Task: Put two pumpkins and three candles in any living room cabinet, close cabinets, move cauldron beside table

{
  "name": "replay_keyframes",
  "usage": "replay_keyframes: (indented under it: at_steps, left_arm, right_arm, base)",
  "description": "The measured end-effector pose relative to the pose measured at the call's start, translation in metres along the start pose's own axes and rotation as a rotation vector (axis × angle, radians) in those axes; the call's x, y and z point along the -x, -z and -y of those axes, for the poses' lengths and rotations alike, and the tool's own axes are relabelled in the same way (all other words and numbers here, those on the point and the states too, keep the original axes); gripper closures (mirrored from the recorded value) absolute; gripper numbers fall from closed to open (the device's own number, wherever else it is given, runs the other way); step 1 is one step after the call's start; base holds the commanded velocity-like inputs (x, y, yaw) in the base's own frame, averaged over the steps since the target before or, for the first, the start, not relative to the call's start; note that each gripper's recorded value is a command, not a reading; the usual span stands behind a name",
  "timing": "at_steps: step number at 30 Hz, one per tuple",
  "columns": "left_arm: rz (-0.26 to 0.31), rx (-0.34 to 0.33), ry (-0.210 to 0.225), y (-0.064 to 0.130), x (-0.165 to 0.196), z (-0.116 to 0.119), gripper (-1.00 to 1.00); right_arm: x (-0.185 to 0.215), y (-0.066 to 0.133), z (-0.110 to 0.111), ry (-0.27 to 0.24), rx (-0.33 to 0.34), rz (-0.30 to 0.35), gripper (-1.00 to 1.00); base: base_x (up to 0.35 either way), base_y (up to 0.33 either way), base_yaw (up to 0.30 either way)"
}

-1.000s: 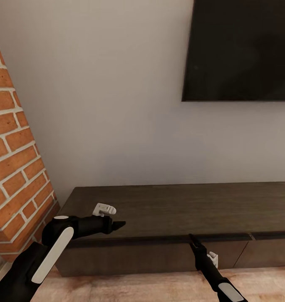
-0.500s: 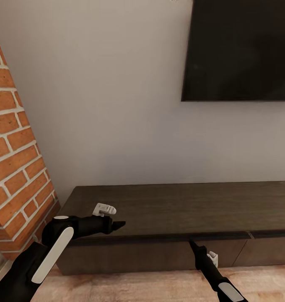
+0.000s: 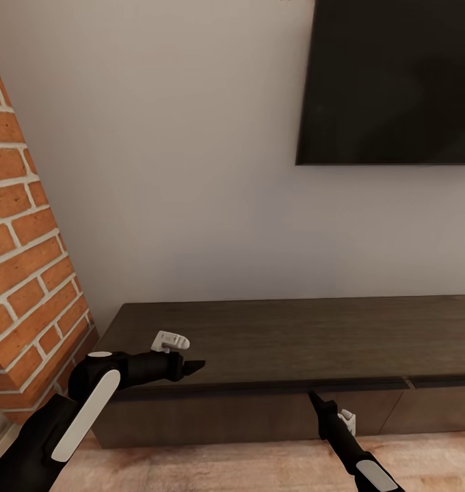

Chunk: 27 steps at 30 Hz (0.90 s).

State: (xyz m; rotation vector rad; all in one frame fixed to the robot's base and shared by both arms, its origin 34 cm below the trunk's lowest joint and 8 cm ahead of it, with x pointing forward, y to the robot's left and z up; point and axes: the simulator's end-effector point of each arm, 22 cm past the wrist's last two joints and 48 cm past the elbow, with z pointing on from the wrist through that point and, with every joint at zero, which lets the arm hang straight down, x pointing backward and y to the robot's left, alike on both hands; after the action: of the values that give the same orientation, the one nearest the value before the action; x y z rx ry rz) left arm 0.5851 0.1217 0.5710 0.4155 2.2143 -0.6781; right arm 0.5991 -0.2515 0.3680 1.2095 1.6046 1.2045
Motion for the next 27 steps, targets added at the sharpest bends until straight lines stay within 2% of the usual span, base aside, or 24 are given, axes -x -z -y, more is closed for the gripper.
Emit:
replay_keyframes:
  at_steps: [13, 27]
  left_arm:
    - [0.0, 0.0, 0.0, 0.0, 0.0001, 0.0001, -1.0]
    - [-0.001, -0.001, -0.001, -0.0004, -0.0005, 0.0005, -1.0]
  right_arm:
    - [0.0, -0.0003, 0.0001, -0.002, -0.002, 0.0, 1.0]
    - [0.0022, -0.0001, 0.0004, -0.006, -0.002, 0.008, 1.0]
  base:
    - [-0.012, 0.0, 0.0]
    - [-0.184, 0.0, 0.0]
